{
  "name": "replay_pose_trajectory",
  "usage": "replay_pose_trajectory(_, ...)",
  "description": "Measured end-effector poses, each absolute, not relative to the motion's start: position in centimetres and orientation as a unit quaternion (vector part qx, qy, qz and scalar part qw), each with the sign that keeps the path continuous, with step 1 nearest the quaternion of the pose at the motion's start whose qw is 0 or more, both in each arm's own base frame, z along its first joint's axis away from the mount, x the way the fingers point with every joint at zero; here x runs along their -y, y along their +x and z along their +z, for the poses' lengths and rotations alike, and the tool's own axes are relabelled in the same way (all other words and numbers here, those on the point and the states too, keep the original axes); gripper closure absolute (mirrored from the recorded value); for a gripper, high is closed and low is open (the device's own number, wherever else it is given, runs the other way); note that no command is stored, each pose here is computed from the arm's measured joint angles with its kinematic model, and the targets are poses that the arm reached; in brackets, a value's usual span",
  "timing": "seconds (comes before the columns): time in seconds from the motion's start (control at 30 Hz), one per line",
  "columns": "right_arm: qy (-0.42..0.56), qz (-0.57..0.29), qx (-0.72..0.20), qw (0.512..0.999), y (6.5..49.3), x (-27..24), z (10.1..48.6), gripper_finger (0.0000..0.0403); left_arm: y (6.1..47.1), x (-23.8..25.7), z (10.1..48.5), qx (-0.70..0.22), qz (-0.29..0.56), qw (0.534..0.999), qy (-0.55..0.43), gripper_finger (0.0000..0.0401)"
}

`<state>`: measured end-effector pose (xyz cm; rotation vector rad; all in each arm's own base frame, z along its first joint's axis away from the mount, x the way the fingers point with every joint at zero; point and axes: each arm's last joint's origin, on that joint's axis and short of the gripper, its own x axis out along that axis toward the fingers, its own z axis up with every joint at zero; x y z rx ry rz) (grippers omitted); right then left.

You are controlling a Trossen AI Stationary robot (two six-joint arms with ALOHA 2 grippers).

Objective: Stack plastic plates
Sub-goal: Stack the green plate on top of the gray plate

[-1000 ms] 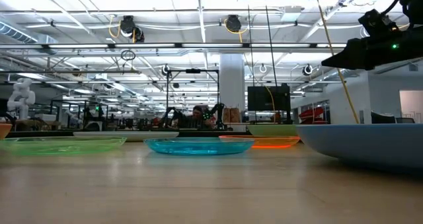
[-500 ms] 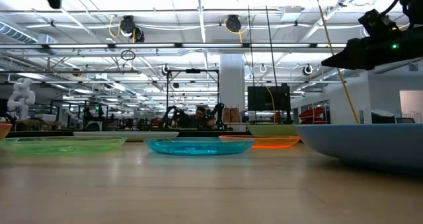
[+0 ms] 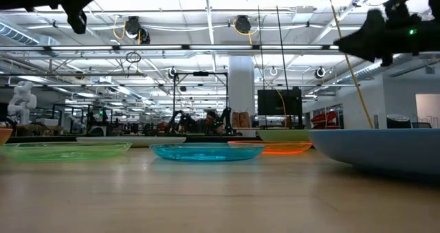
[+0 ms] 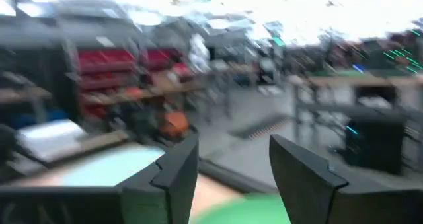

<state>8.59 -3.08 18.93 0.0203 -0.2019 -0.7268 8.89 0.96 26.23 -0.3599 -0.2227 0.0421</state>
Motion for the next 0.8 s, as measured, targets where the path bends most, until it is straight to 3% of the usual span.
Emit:
replay_pose_trajectory(0.13,-0.012,-0.304,0.179,0.936,8.4,2.7,20.6,0.0225,10.3,-1.2,25.1,0.140,0.045,0.973,-0.178,0.0293)
replay_pose_trajectory(0.33,-0.019,-0.295,0.223,0.929,8.5,2.7,21.6,0.0225,11.5,-1.3,24.9,0.104,0.057,0.980,-0.160,0.0293)
replay_pose_trajectory(0.8,-0.053,-0.300,0.136,0.943,11.0,3.2,25.7,0.0225,12.4,-1.4,25.8,0.140,0.054,0.975,-0.165,0.0293)
